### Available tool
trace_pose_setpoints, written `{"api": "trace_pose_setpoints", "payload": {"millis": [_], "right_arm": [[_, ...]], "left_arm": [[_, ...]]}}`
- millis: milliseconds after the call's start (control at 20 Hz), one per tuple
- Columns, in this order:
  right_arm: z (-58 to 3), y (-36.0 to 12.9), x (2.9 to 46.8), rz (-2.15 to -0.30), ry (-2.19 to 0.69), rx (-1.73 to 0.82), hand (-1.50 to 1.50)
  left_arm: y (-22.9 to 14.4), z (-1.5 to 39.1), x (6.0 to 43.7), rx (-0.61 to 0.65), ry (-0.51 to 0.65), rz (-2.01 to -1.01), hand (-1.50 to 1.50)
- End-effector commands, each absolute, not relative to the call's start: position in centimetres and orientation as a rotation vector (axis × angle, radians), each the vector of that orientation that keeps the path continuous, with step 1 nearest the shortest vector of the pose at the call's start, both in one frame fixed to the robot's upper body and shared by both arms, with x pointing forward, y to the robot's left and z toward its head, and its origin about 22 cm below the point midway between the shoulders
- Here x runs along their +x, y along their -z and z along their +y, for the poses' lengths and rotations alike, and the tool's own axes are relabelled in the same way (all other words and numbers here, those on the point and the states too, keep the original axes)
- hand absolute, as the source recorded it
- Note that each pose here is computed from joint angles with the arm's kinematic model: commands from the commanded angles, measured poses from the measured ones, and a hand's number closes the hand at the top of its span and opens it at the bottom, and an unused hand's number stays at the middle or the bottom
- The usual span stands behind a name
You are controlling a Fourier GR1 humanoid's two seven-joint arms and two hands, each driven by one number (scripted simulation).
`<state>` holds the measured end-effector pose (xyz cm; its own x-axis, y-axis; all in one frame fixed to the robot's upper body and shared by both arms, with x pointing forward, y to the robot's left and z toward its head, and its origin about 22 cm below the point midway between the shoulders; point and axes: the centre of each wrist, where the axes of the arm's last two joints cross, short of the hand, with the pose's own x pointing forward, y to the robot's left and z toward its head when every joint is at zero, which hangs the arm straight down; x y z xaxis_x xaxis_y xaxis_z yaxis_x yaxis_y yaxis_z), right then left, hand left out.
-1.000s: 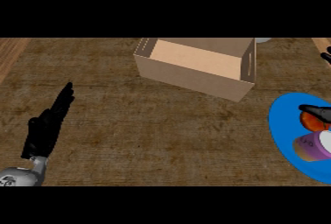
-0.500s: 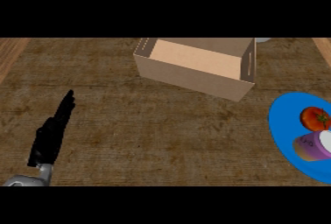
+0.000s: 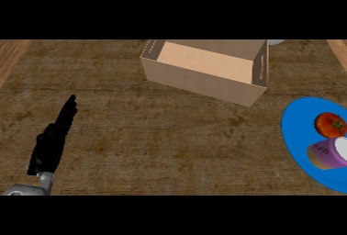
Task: Pick the tomato from the plate and place it in the cardboard box
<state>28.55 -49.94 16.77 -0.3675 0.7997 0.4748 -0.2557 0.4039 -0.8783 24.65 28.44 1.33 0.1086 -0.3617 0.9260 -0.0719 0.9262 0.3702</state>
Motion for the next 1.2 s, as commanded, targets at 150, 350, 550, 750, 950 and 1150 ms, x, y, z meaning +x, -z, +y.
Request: {"api": "trace_pose_setpoints", "payload": {"millis": [150,350,550,750,950,1150], "right_arm": [[-49.0,-15.1,28.5,-1.336,-1.416,-0.469,-1.50],[-48.4,-14.8,28.1,-1.302,-1.398,-0.524,-1.50],[-46.1,-9.7,28.3,-1.300,-1.387,-0.536,-1.50],[-46.3,-10.2,28.8,-1.227,-1.401,-0.588,-1.50],[-46.7,-9.4,29.5,-1.212,-1.395,-0.587,-1.50],[-46.8,-9.1,30.8,-1.232,-1.369,-0.591,-1.50]], "left_arm": [[-1.1,29.0,23.1,0.354,0.189,-1.457,0.00],[-2.1,28.5,24.0,0.365,0.188,-1.446,0.00],[-1.2,27.6,24.9,0.399,0.203,-1.464,0.00],[0.6,27.0,24.6,0.374,0.202,-1.456,0.00],[0.1,27.9,23.6,0.377,0.215,-1.457,0.00],[-0.5,28.3,25.3,0.370,0.213,-1.456,0.00]]}}
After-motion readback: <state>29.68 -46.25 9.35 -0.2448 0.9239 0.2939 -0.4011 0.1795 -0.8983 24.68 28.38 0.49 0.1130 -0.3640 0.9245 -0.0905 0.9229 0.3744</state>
